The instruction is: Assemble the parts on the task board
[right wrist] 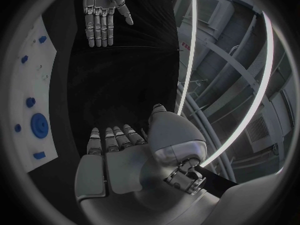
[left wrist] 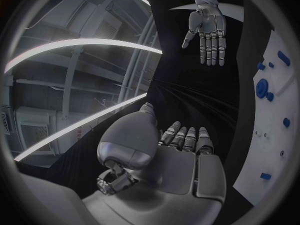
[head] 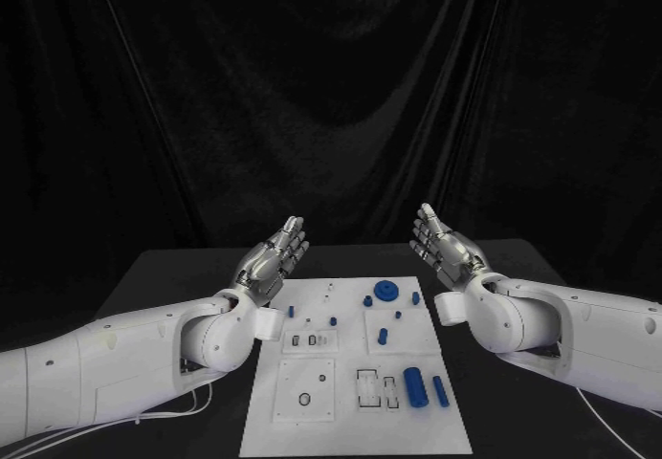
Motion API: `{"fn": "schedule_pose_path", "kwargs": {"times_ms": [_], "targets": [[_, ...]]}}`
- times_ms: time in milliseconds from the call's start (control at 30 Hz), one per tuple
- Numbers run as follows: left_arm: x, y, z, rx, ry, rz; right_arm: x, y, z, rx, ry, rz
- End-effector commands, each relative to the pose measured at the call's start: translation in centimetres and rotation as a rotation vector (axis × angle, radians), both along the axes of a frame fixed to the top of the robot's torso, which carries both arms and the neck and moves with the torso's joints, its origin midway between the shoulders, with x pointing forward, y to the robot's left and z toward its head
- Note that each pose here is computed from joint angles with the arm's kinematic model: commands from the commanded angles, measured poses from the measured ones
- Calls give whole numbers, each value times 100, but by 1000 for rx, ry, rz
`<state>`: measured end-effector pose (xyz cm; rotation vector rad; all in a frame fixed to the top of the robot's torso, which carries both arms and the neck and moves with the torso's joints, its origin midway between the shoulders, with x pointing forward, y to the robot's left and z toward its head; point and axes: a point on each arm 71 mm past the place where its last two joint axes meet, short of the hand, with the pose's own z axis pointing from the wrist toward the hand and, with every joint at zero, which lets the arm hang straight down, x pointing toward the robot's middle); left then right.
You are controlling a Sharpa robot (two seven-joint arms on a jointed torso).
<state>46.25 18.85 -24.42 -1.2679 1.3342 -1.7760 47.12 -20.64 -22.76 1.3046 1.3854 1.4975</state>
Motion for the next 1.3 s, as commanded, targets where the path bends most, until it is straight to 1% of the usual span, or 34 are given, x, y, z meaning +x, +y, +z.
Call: {"fn": "schedule_pose_path", "kwargs": {"times_ms": [33, 100, 133, 200, 267, 400, 533, 633, 767, 833, 867, 933, 1000, 1067, 1167, 1300], "targets": [[-16, 0, 106, -20, -175, -12, -1, 23, 68, -150, -172, 122], [-15, 8, 111, 4, -204, -21, 9, 11, 83, -207, -224, 151], [-13, 16, 115, 24, -227, -26, 22, 3, 96, -250, -259, 174], [-8, 35, 122, 54, -264, -33, 49, -7, 115, -315, -306, 211], [-9, 57, 130, 75, -292, -34, 75, -13, 135, -367, -335, 243], [-19, 138, 159, 112, -350, -26, 142, -17, 212, -512, -390, 319], [-23, 257, 198, 142, -400, -11, 234, -9, 343, -649, -406, 380], [-52, 370, 255, 188, -463, -1, 328, 5, 507, -789, -415, 430], [-99, 451, 328, 232, -532, 2, 382, 7, 676, -956, -459, 474], [-108, 476, 378, 243, -555, 3, 395, 13, 758, -1034, -493, 491], [-108, 483, 391, 245, -560, 3, 396, 15, 776, -1052, -501, 494], [-113, 510, 449, 251, -577, 4, 398, 31, 856, -1143, -543, 509], [-121, 533, 490, 254, -587, 5, 400, 47, 917, -1221, -578, 519], [-133, 555, 524, 256, -595, 7, 401, 70, 959, -1287, -609, 528], [-172, 599, 585, 256, -608, 15, 394, 126, 1007, -1393, -665, 547], [-237, 642, 661, 251, -626, 25, 361, 177, 1034, -1507, -733, 563]]}}
